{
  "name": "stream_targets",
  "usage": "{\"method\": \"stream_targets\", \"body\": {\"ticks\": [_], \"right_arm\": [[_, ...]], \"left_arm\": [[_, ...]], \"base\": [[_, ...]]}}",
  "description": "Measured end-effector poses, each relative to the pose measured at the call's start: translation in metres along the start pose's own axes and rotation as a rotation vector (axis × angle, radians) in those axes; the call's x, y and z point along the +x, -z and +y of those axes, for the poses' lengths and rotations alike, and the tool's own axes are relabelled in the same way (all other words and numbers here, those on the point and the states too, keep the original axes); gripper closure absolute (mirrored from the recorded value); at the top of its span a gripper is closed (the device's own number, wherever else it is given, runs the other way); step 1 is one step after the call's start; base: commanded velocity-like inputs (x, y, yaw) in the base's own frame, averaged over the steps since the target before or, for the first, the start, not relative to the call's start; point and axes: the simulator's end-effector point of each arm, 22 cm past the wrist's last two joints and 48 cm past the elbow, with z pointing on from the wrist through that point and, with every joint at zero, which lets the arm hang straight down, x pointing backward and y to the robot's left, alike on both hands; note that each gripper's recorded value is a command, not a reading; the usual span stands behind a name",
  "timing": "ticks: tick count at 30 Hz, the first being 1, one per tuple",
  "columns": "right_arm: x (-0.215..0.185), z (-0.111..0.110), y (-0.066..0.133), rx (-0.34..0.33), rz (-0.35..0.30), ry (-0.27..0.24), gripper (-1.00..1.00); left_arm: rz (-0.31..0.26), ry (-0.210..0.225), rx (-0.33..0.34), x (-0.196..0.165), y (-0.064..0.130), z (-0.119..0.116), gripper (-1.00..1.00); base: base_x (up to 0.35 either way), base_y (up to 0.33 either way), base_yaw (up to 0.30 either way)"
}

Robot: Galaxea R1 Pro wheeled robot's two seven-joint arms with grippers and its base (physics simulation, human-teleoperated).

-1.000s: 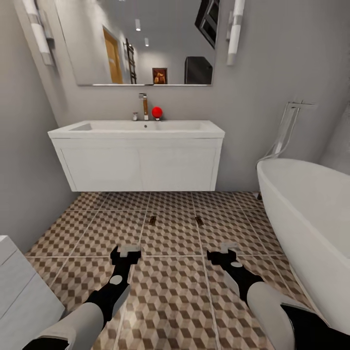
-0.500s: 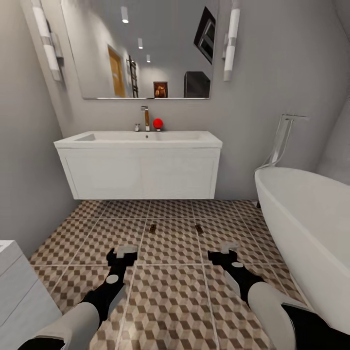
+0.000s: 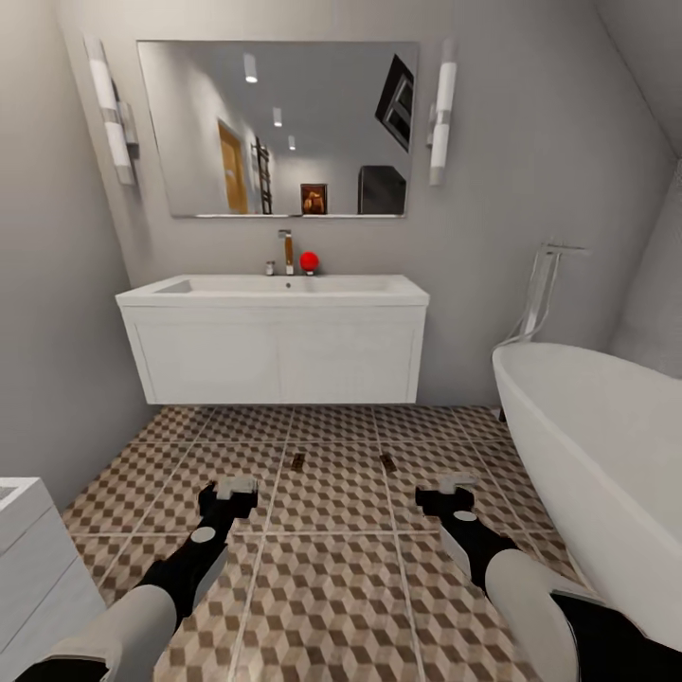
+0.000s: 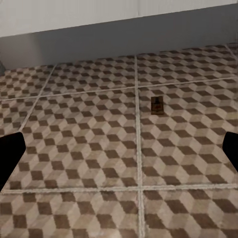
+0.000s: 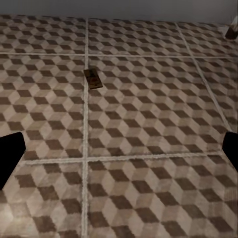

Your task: Take the four mousetraps from the cabinet in the bathroom and place them on the bathroom floor. Make sure all four end up on the same floor surface, and ensure that at least two of them are either under or directly next to the same bathroom sink.

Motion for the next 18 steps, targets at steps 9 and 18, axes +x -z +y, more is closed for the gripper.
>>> {"method": "stream_targets", "body": {"ticks": [9,18], "right_arm": [[-0.02,-0.01,0.007,0.034,-0.014,-0.003,-1.0],[-0.04,-0.011,0.012,0.032,-0.01,0.004,-1.0]], "left_arm": [[0.0,0.053,-0.01,-0.02,0.002,0.015,-1.0],[0.009,0.098,-0.024,-0.038,0.004,0.023,-1.0]], "base": [[0.0,0.0,0.0],[0.0,0.0,0.0]]}}
